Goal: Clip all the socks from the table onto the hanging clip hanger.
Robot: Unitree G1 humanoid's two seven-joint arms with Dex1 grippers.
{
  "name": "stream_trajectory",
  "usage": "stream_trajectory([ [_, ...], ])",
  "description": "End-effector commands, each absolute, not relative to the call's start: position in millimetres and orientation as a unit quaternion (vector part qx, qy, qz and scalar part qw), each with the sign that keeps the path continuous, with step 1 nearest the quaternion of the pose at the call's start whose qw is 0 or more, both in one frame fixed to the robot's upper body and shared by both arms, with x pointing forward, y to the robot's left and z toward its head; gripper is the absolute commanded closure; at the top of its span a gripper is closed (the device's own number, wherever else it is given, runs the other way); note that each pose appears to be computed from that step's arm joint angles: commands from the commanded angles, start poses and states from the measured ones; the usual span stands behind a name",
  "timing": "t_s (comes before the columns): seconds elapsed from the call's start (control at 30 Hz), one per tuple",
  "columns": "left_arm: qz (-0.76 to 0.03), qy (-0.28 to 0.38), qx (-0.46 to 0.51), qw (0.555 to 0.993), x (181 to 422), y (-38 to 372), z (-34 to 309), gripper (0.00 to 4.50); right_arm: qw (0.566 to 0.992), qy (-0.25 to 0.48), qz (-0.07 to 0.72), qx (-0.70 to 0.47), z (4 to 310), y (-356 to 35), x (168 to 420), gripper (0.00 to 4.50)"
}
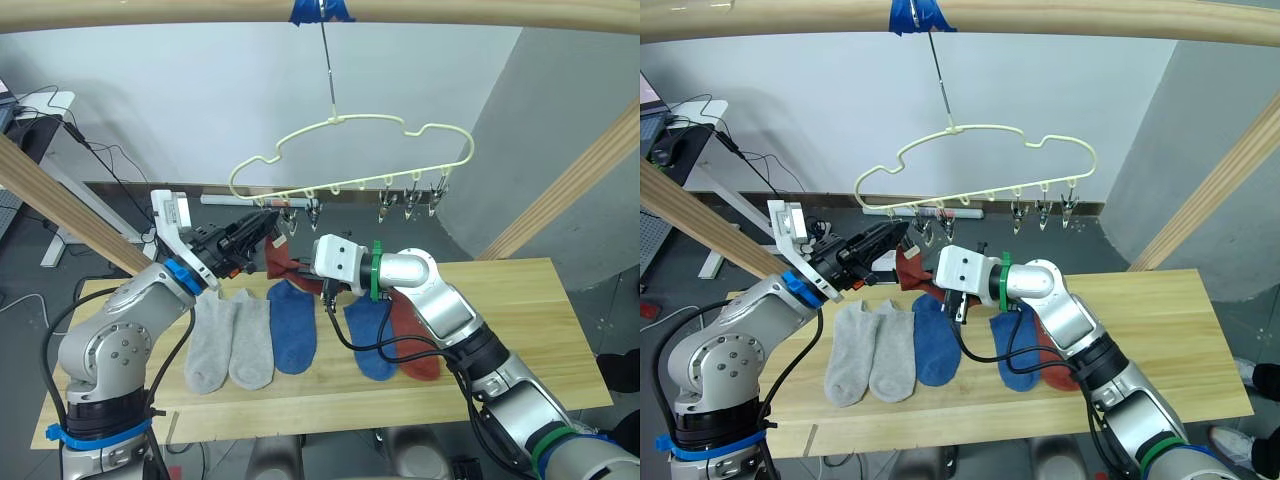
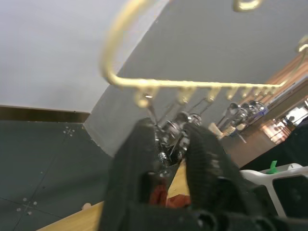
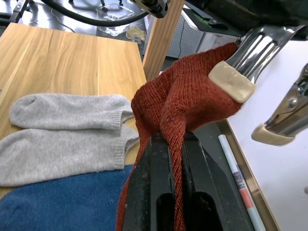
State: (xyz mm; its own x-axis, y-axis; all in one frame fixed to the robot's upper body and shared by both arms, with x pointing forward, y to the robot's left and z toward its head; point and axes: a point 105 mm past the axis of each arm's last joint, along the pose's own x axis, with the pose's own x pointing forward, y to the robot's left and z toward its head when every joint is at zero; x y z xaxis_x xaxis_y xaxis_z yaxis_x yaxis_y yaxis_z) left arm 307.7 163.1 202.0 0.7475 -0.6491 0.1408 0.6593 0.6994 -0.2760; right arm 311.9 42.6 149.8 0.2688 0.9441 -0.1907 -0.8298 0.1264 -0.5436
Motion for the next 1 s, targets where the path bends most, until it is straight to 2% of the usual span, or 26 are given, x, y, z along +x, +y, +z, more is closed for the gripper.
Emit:
stream_trajectory([
  [0.03,-0.365,-0.038,-0.148,0.918,300.7,163.0,212.8,2.07,0.739,-0.121,0.603,-0.275,161.8,48.5,308.3,4.5],
  [0.13,-0.356,-0.037,-0.131,0.924,300.3,167.6,210.5,1.15,0.737,-0.112,0.609,-0.273,159.1,48.1,305.5,3.68],
  [0.27,-0.341,-0.039,-0.107,0.933,299.1,173.2,207.1,0.01,0.732,-0.101,0.61,-0.286,155.1,41.1,303.7,2.33],
  [0.43,-0.314,-0.055,-0.035,0.947,294.9,177.9,198.3,0.01,0.733,-0.08,0.611,-0.288,154.2,15.1,298.4,2.33],
  [0.57,-0.284,-0.099,0.033,0.953,294.3,175.0,198.5,0.01,0.734,-0.082,0.607,-0.293,166.8,-15.2,285.9,2.33],
  [0.67,-0.262,-0.134,0.05,0.955,294.0,168.5,201.2,0.01,0.732,-0.088,0.612,-0.286,179.0,-34.7,272.8,2.33],
  [0.9,-0.236,-0.168,0.019,0.957,291.4,155.1,198.8,0.01,0.749,-0.072,0.61,-0.247,206.9,-70.5,255.2,2.33],
  [0.93,-0.235,-0.168,0.008,0.957,291.1,153.8,197.3,0.38,0.753,-0.07,0.607,-0.246,210.8,-73.9,254.3,2.29],
  [1.0,-0.238,-0.171,0.014,0.956,291.3,148.9,193.9,0.78,0.76,-0.067,0.6,-0.241,218.9,-80.9,252.4,2.29],
])
